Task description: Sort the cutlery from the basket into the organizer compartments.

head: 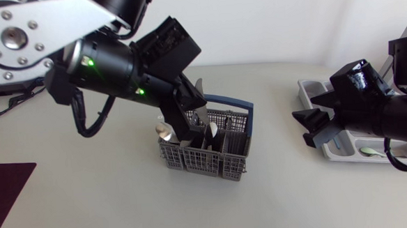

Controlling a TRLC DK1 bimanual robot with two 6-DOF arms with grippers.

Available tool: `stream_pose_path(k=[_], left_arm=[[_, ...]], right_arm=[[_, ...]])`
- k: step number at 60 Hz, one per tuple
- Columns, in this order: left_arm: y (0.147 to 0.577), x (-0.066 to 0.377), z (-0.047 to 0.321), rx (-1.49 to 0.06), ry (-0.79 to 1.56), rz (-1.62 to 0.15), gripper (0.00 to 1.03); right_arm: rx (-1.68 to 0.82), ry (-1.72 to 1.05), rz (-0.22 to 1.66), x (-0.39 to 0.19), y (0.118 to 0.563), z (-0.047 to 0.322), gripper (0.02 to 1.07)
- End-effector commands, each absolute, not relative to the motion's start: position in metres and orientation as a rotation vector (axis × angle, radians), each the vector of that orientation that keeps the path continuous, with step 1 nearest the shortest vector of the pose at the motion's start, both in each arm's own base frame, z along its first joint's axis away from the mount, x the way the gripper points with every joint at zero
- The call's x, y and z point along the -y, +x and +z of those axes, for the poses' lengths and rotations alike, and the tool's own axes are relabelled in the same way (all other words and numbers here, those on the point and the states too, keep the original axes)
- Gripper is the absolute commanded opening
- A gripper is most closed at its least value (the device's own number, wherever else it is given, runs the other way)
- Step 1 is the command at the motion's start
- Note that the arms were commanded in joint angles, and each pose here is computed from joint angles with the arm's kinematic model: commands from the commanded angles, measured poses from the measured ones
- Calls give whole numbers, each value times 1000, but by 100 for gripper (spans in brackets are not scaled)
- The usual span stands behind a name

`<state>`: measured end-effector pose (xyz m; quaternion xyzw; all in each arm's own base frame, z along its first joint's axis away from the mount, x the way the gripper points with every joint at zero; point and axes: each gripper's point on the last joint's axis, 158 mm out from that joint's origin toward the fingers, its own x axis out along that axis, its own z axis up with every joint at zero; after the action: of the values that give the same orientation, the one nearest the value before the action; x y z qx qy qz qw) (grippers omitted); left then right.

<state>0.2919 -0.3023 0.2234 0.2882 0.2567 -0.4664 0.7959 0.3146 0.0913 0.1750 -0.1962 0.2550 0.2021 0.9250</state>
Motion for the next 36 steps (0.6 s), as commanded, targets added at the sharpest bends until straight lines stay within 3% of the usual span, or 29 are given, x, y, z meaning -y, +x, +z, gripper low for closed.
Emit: stream_pose_path(k=[1,24,36], left_arm=[[291,299,268,-449,614,-1005,3],[267,291,328,-401,483,-1140,3],[253,299,328,-443,403,-1250,3]], right_arm=[[-514,-430,500,-109,295,173,72],[-424,-347,867,-186,239,211,72],[-412,-303,972,-208,230,222,72]])
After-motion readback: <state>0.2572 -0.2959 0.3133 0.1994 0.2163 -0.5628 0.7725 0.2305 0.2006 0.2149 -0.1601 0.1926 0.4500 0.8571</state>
